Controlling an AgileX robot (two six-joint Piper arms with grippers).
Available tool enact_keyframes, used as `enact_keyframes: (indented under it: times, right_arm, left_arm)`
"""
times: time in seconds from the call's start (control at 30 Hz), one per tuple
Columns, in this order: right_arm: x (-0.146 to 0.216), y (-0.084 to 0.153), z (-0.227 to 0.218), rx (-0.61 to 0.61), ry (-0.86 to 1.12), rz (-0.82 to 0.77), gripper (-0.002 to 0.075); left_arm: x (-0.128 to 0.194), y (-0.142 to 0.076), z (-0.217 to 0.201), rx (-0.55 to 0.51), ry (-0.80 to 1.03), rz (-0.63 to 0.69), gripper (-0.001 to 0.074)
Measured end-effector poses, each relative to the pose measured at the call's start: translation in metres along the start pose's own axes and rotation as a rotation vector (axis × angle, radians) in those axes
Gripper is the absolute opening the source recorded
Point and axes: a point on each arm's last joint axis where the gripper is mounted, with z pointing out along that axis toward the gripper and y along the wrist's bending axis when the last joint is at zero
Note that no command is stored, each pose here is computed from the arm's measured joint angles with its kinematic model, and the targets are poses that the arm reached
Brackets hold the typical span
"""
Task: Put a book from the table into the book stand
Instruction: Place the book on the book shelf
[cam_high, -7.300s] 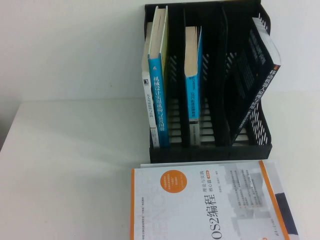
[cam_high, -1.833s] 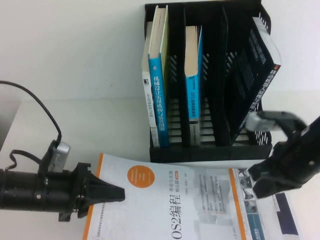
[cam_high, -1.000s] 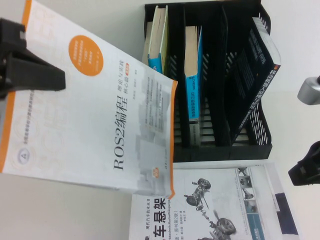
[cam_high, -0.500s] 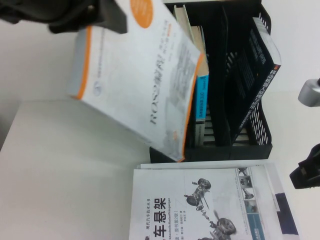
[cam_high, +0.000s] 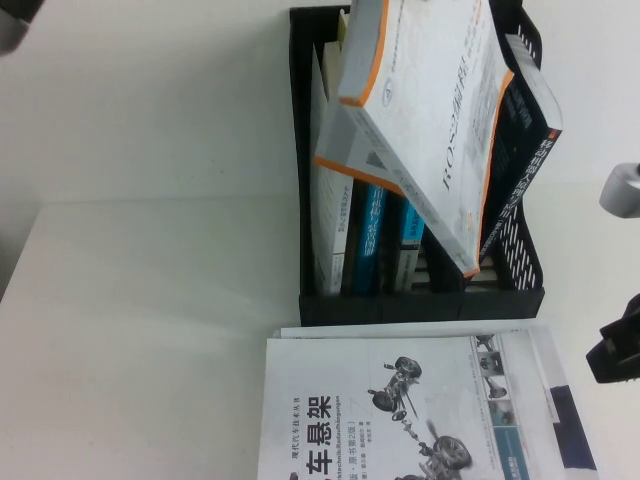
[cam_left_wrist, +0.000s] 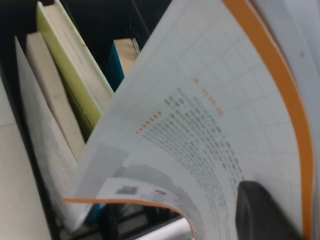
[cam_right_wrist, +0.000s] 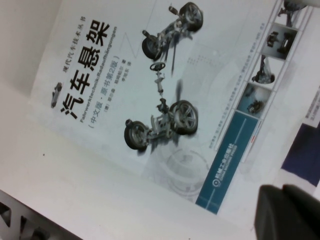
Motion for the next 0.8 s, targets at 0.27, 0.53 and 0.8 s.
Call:
enact_keyframes:
  times: [0.27, 0.53, 0.8]
  right_arm:
    - [-0.004, -0.002, 0.002, 0.008, -0.057, 0.02, -0.0003]
    - [-0.01, -0.006, 0.014, 0.01, -0.032, 0.036, -0.0003]
    - [-0.011, -0.007, 0.019, 0.009, -0.015, 0.043, -0.0003]
  left_arm:
    - [-0.008, 0.009, -0.003, -0.111, -0.077, 0.097, 0.0104]
    - [-0.005, 0.003, 0.001, -0.041, -0.045, 0.125, 0.0103]
    - [-0.01, -0.015, 0.0, 0.161, -0.106, 0.084, 0.0104]
